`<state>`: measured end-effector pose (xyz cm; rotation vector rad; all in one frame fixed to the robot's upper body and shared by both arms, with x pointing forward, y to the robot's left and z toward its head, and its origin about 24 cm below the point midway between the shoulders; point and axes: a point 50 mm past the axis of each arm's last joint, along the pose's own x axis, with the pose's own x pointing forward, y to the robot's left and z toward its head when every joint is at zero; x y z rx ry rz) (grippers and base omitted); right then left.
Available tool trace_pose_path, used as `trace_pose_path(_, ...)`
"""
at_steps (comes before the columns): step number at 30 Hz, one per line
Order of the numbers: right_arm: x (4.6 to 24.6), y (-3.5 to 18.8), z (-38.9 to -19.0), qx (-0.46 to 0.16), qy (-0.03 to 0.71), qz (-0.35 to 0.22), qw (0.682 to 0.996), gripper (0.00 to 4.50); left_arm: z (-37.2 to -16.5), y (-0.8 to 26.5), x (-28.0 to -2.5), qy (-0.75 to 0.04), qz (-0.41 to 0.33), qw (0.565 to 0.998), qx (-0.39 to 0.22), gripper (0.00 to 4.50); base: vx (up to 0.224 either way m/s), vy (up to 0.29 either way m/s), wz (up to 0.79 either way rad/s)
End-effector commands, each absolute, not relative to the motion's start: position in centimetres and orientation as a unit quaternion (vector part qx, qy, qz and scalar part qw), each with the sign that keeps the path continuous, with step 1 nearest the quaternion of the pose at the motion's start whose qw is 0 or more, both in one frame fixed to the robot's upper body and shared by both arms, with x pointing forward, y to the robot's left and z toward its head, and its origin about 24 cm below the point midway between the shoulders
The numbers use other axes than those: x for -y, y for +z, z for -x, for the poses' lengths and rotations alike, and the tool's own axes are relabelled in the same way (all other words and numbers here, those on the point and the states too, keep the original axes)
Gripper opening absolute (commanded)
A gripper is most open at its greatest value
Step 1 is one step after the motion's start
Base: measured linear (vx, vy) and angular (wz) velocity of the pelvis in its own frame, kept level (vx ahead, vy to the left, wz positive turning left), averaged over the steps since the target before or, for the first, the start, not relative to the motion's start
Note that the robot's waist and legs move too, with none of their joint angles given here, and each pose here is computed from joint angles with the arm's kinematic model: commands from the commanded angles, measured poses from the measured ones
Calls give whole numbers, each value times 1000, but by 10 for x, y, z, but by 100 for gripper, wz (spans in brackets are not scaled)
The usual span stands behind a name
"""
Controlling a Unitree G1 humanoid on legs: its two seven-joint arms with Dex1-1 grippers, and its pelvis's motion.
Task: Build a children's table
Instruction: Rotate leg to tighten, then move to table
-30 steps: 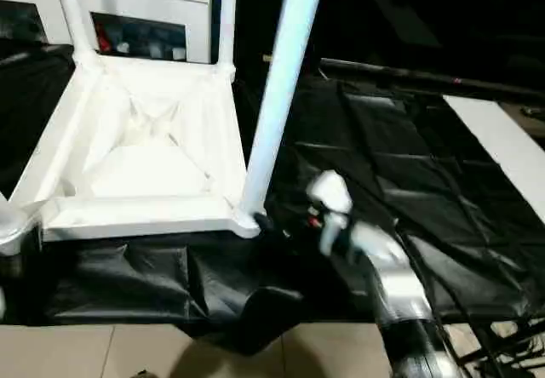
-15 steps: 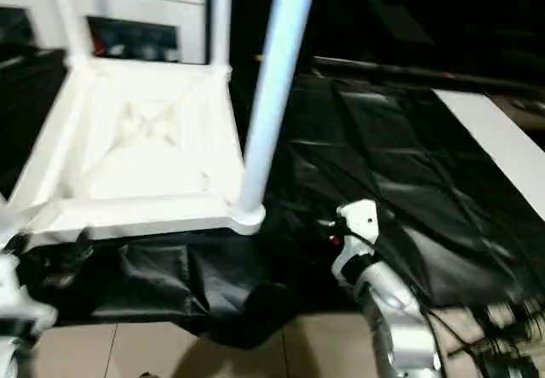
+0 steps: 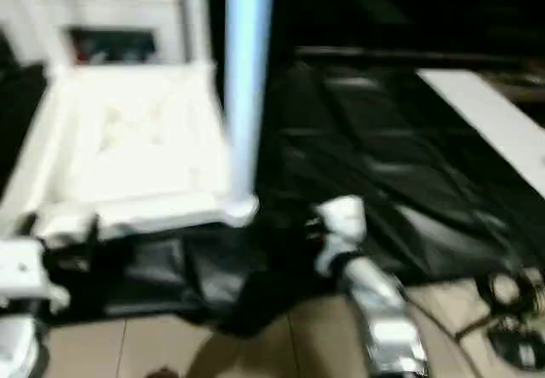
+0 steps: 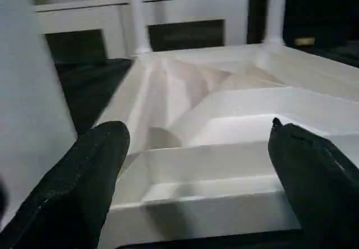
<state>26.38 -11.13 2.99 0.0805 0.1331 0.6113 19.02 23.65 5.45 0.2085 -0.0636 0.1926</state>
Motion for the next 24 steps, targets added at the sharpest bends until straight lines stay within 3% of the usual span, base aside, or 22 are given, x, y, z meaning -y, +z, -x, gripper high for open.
trace_pose_path(1, 124, 26, -261, -73, 292, -27, 953, 443, -188, 53, -230, 97, -105, 989, 26, 450, 10, -131, 49)
trace_pose_path(6, 118, 20, -258, -82, 317, -36, 944, 443, -179, 53, -239, 129, -69, 989, 28, 450, -9, -215, 37)
trace_pose_path(12, 113, 16, -252, -80, 326, -35, 942, 443, -173, 54, -248, 146, -104, 984, 24, 450, 12, -109, -1)
trace_pose_path(13, 112, 11, -252, -91, 319, -18, 943, 443, -175, 59, -252, 155, -133, 978, 32, 450, 0, 0, 0)
trace_pose_path(18, 108, 16, -257, -72, 324, -15, 943, 443, -187, 63, -257, 145, -139, 979, 32, 450, 25, 67, 45)
trace_pose_path(24, 124, 13, -261, -67, 254, -43, 964, 443, -199, 65, -261, 131, -104, 985, 35, 450, -60, -24, 53)
